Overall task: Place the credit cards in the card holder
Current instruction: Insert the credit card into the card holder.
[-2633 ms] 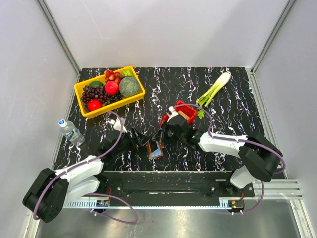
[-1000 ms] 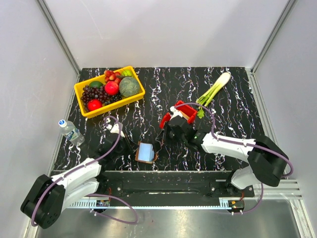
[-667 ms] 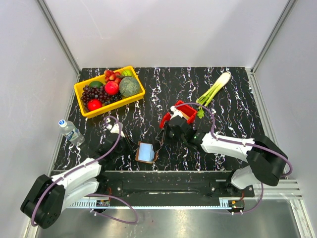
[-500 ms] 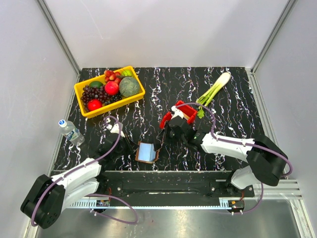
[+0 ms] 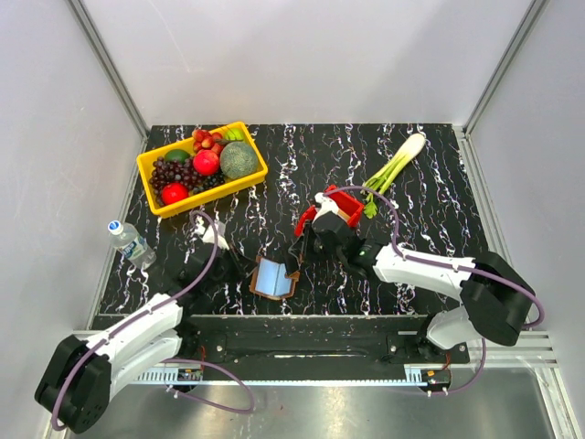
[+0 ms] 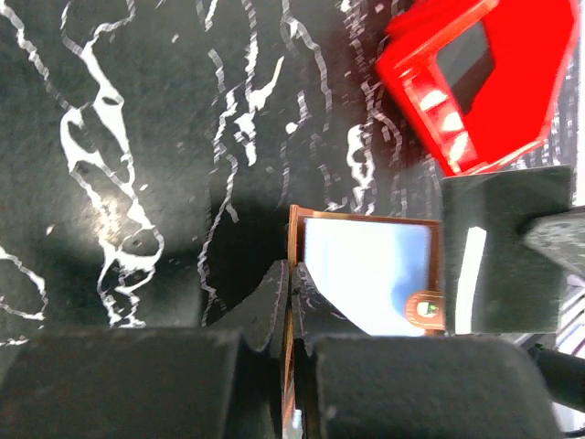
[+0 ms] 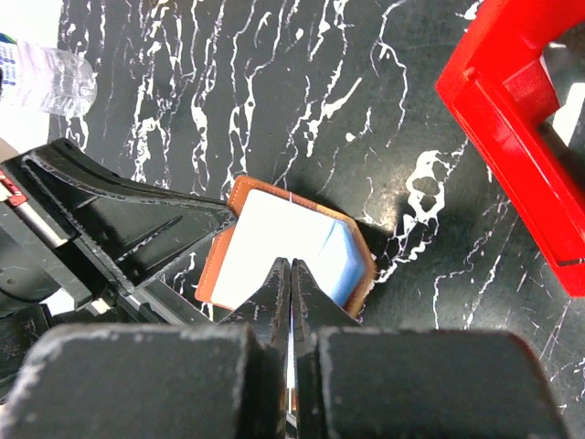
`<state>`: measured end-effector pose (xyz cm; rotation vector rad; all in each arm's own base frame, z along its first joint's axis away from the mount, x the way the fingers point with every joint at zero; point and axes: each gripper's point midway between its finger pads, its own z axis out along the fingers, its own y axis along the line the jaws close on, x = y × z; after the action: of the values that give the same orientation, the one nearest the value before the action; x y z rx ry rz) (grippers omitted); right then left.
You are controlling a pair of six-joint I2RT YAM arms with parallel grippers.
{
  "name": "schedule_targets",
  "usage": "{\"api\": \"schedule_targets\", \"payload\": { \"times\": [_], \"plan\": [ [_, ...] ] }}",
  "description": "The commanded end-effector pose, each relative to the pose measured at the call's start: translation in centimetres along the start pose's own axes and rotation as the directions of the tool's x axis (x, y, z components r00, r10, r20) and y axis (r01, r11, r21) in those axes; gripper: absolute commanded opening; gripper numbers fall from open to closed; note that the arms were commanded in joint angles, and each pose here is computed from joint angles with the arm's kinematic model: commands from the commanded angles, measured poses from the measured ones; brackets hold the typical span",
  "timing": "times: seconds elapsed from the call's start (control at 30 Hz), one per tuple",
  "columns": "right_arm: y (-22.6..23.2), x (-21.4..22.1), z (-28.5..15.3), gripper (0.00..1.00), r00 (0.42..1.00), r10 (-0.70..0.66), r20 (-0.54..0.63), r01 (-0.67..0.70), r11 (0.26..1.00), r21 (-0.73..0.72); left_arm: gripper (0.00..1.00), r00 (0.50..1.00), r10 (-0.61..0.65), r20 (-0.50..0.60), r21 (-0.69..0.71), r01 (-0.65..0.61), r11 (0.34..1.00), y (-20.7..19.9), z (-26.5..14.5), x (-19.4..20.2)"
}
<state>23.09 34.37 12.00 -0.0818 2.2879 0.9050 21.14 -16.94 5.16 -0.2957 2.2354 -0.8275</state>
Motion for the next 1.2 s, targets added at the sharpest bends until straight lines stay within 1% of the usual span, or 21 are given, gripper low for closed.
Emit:
{"api": "schedule_targets", "payload": {
  "times": [0.0, 0.1, 0.2, 0.33, 0.43, 0.53, 0.8, 0.93, 1.03, 1.17],
  "plan": [
    [2.1, -2.4, -0.3, 0.0, 0.998, -0.036, 0.055, 0.038, 0.999, -0.037, 0.0, 0.997, 0.035, 0.067, 0.111, -0.042, 0.993, -4.9, -1.2, -3.8],
    [2.0, -2.3, 0.1, 0.0, 0.998, -0.039, 0.05, 0.041, 0.999, -0.024, 0.0, 0.997, 0.047, 0.057, 0.12, -0.054, 0.991, -5.5, -1.2, -4.1],
    [1.8, -2.4, 0.2, 0.0, 0.998, -0.034, 0.056, 0.034, 0.999, -0.01, 0.0, 0.998, 0.048, 0.032, 0.091, -0.051, 0.995, -4.6, -0.7, -3.3],
    [0.3, -2.8, 0.1, 0.0, 0.996, -0.021, 0.088, 0.016, 0.998, 0.064, 0.0, 0.999, 0.041, 0.016, 0.059, -0.042, 0.997, -3.4, -0.3, -2.4],
    [-1.4, -2.3, 0.0, 0.0, 0.996, -0.014, 0.082, 0.002, 0.991, 0.137, 0.0, 0.999, 0.038, 0.007, 0.013, -0.038, 0.999, -2.1, -0.1, -1.8],
    [-2.0, -2.1, 0.4, 0.0, 0.997, -0.013, 0.08, 0.0, 0.987, 0.161, 0.0, 0.999, 0.035, -0.014, -0.019, -0.035, 0.999, -0.9, 0.2, -1.0],
    [-2.9, -1.9, 1.6, 0.0, 0.998, -0.044, 0.052, 0.031, 0.973, 0.227, 0.0, 0.999, 0.026, -0.028, -0.029, -0.027, 0.999, 0.1, 0.5, 0.1],
    [-2.5, -2.2, 1.1, 0.0, 0.997, -0.04, 0.06, 0.026, 0.976, 0.215, 0.0, 0.999, 0.03, -0.03, -0.044, -0.031, 0.999, 0.3, 0.6, 0.0],
    [-1.1, -3.6, 0.3, 0.0, 0.993, -0.048, 0.105, 0.031, 0.986, 0.162, 0.0, 0.999, 0.026, -0.045, -0.081, -0.029, 0.996, 1.4, 0.9, 0.6],
    [-0.2, -4.4, -0.4, 0.0, 0.992, -0.064, 0.108, 0.048, 0.988, 0.145, 0.0, 0.999, 0.017, -0.044, -0.071, -0.02, 0.997, 1.4, 1.0, 0.8]
  ]
}}
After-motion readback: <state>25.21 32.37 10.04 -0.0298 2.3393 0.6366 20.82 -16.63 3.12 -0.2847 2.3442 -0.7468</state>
